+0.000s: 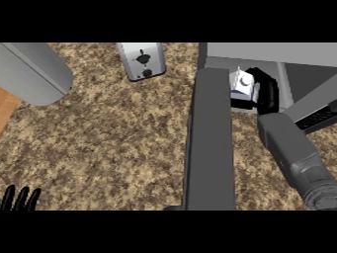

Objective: Pick up the milk, place it into the microwave and close the microwave

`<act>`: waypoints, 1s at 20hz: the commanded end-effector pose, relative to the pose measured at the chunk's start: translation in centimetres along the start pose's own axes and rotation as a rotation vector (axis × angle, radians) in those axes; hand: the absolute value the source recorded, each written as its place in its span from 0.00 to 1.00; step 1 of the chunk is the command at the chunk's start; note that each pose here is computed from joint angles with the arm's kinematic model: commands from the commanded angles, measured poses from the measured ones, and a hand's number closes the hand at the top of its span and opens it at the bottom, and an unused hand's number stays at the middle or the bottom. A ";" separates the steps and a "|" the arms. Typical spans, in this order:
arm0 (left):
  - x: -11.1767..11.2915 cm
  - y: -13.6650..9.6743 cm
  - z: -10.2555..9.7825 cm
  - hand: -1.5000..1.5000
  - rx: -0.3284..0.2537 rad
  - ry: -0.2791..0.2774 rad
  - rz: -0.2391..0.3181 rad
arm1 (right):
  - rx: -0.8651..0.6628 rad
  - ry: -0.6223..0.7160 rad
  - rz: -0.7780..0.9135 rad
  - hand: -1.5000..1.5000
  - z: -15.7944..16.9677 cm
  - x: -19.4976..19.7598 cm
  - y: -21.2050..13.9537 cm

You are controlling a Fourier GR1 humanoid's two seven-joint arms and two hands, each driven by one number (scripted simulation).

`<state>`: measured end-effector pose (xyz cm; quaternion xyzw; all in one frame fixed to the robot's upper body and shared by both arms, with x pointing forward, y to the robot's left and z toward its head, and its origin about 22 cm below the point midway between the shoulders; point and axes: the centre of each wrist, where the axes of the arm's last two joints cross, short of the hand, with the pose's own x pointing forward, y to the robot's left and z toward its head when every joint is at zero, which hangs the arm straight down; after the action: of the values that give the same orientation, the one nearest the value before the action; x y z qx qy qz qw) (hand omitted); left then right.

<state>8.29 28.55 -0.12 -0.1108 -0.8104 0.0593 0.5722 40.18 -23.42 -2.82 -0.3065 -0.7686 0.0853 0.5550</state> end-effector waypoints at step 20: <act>-1.1 0.0 -1.4 0.00 -0.044 0.017 0.016 | -0.327 -0.082 0.186 1.00 -4.1 2.5 -1.6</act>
<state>9.29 28.53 -0.77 -0.1235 -0.8039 0.0503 0.5797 42.55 -24.22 1.15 -0.4208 -0.7700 0.0259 0.4790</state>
